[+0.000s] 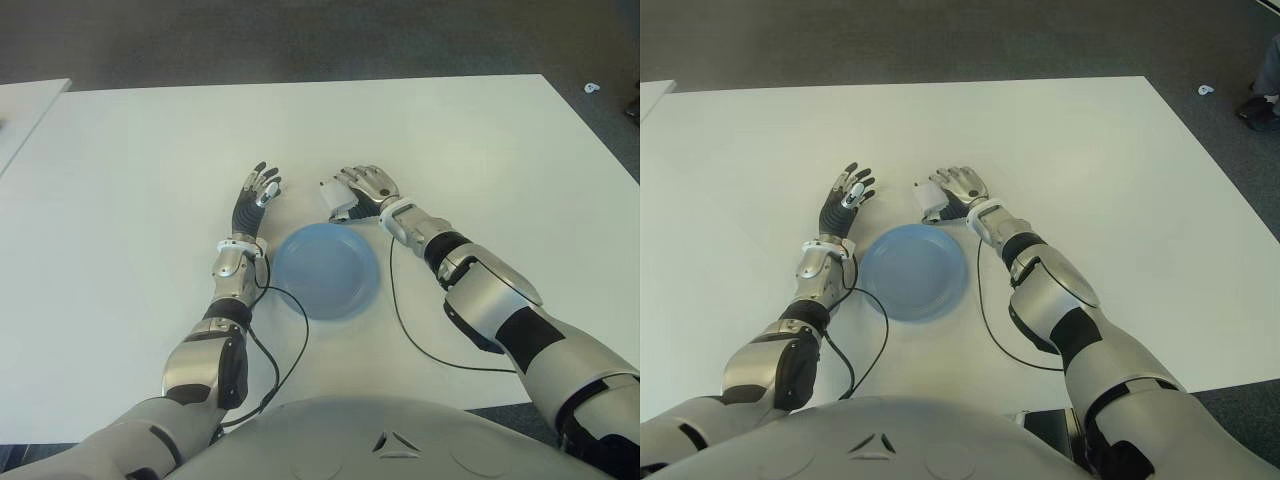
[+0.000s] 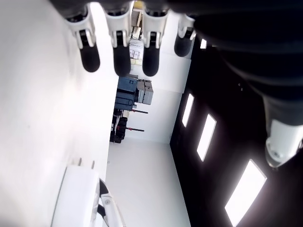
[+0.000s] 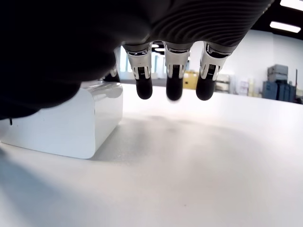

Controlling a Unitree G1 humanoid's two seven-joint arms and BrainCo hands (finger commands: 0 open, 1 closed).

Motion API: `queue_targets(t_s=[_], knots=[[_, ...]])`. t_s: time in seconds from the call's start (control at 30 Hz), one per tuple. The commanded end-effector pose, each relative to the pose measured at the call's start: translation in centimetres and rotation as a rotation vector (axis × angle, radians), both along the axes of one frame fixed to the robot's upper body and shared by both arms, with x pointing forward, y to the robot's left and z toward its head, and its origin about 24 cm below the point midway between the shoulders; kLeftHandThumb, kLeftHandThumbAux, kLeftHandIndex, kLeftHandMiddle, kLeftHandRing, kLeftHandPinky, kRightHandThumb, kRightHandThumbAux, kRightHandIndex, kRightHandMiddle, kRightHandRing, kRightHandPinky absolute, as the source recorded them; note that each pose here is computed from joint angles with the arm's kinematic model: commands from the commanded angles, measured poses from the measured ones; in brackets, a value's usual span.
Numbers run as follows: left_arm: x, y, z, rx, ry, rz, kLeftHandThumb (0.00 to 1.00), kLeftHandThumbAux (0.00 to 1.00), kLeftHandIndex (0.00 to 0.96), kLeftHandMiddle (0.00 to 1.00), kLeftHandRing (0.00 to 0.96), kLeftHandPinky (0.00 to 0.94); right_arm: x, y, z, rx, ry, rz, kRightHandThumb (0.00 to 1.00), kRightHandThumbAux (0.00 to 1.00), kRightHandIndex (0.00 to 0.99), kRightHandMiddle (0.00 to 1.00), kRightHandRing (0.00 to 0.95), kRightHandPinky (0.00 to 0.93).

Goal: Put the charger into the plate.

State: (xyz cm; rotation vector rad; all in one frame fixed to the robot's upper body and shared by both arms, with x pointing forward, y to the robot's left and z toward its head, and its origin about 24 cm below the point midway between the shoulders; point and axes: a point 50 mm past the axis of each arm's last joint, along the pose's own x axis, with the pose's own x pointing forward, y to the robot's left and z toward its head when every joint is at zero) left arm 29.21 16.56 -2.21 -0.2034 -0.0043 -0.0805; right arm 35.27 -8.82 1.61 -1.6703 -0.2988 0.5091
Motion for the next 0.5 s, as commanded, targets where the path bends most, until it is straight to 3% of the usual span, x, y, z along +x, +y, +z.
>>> queue_targets(t_s=[0.03,0.07,0.2,0.33,0.5], knots=[[-0.90,-0.43,-1.34,-0.030,0.066,-0.018,0.038,0.516,0.054,0.165,0.161,0.172,-1.08,-0.42,-1.56,-0.022,0.017,0.009,0.612,0.523,0.390,0.549,0.551,0.558],[-0.89,-0.44,-1.34,-0.032,0.066,-0.018,0.040,0.517,0.055,0.166,0.162,0.173,-1.08,-0.44,-1.53,-0.018,0.012,0.008,0.649,0.586,0.406,0.587,0.588,0.587],[-0.81,-0.48,-1.33,-0.033,0.069,-0.019,0.047,0.518,0.061,0.171,0.166,0.174,-1.08,-0.63,-1.58,-0.007,-0.005,-0.019,0.704,0.671,0.429,0.672,0.677,0.676],[-0.73,-0.50,-1.30,-0.032,0.070,-0.020,0.050,0.516,0.066,0.174,0.167,0.172,-1.01,-0.53,-1.53,0.029,-0.003,-0.057,0.730,0.699,0.439,0.777,0.782,0.825],[-0.67,-0.51,-1.28,-0.030,0.072,-0.022,0.051,0.519,0.071,0.179,0.171,0.174,-0.93,-0.37,-1.51,0.059,0.024,-0.085,0.738,0.707,0.440,0.844,0.836,0.864]])
